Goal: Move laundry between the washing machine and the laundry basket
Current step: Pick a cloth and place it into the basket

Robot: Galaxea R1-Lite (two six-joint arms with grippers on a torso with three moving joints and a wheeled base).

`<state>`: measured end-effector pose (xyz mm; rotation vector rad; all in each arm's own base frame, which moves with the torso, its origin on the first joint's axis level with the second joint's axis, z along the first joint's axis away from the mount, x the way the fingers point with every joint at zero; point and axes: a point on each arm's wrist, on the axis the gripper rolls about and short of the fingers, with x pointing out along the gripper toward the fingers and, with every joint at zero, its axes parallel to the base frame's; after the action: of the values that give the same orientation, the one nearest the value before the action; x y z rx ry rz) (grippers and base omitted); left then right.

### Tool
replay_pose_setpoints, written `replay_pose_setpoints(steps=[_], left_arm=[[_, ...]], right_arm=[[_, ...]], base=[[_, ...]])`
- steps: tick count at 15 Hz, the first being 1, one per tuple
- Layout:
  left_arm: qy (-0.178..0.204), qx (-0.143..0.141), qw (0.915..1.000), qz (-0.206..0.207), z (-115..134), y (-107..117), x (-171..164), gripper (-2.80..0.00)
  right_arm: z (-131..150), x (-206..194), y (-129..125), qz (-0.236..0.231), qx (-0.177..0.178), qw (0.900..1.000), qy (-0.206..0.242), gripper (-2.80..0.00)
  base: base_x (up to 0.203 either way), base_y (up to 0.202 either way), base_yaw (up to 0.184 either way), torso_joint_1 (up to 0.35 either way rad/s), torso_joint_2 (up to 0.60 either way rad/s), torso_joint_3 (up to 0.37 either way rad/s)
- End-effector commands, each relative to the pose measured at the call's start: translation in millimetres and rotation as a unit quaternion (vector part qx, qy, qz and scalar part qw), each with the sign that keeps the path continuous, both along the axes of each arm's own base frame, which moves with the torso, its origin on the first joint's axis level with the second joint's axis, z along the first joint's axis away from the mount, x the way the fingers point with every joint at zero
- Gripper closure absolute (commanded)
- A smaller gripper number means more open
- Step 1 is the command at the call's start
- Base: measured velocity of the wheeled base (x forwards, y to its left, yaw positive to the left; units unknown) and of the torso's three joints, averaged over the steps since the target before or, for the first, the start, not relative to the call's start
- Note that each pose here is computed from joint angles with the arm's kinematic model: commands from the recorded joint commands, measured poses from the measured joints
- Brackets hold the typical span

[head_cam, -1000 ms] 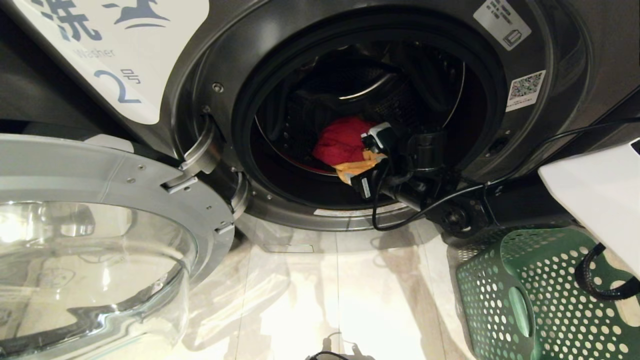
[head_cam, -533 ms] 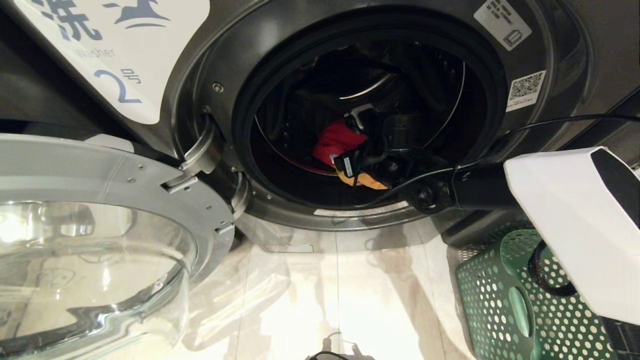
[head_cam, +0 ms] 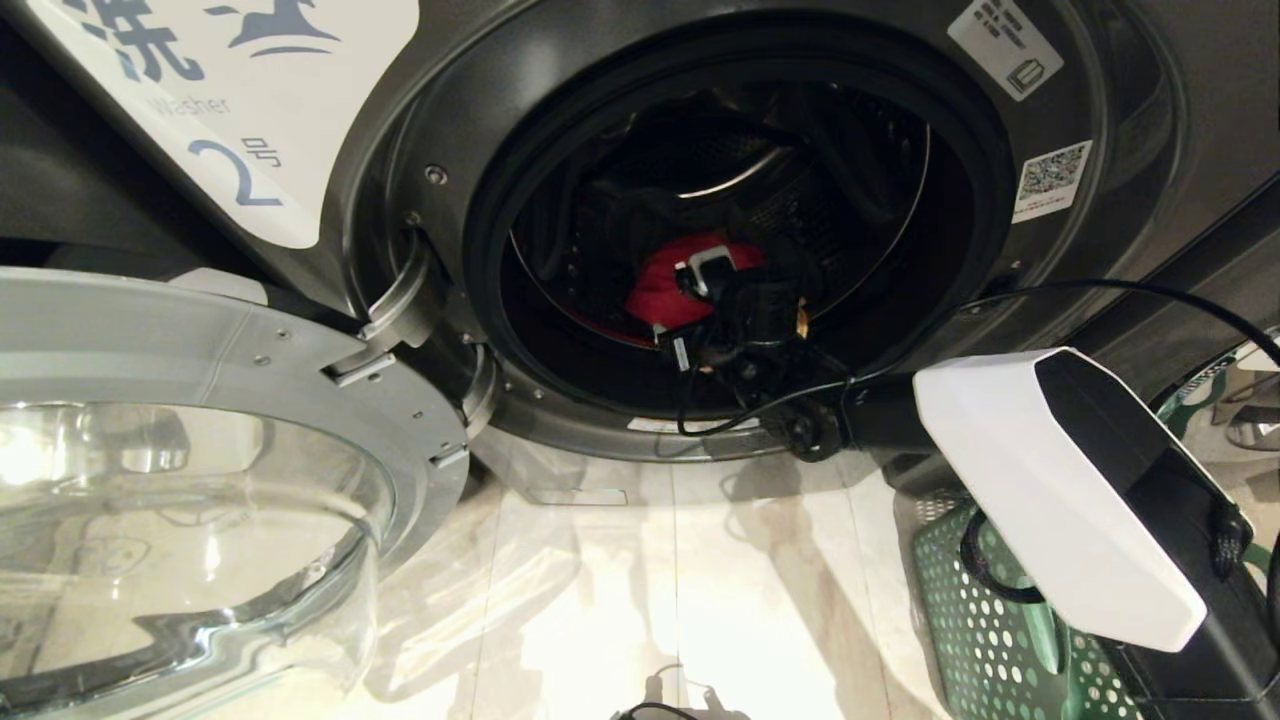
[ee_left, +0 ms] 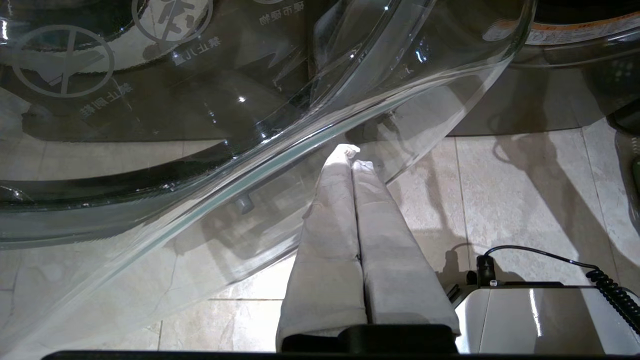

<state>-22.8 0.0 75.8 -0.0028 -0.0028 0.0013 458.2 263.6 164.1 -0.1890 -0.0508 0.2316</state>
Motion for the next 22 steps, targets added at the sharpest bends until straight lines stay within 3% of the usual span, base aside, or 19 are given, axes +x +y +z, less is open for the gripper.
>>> replay_pose_setpoints(steps=[1,12,13,22], left_arm=[[0.001,0.0,1.0,0.0,0.1,0.0,0.1,0.0],[0.001,0.0,1.0,0.0,0.1,0.0,0.1,0.0],[0.001,0.0,1.0,0.0,0.1,0.0,0.1,0.0],[0.001,0.0,1.0,0.0,0.1,0.0,0.1,0.0]], right_arm=[[-12.5,7.6,-4.8,-0.021,-0.002,1.0,0.003,-2.8],[-33.9,19.8,-18.5,-0.046,-0.017,0.998,0.031,-2.8],[-34.4,19.7,-18.6,-0.046,-0.018,0.998,0.034,0.0],[-27.2,18.1,-19.4,-0.045,-0.014,0.998,0.029,0.0]], base=[[0.0,0.0,0.0,0.0,0.0,0.0],[0.0,0.0,0.0,0.0,0.0,0.0],[0.0,0.0,0.0,0.0,0.0,0.0],[0.0,0.0,0.0,0.0,0.0,0.0]])
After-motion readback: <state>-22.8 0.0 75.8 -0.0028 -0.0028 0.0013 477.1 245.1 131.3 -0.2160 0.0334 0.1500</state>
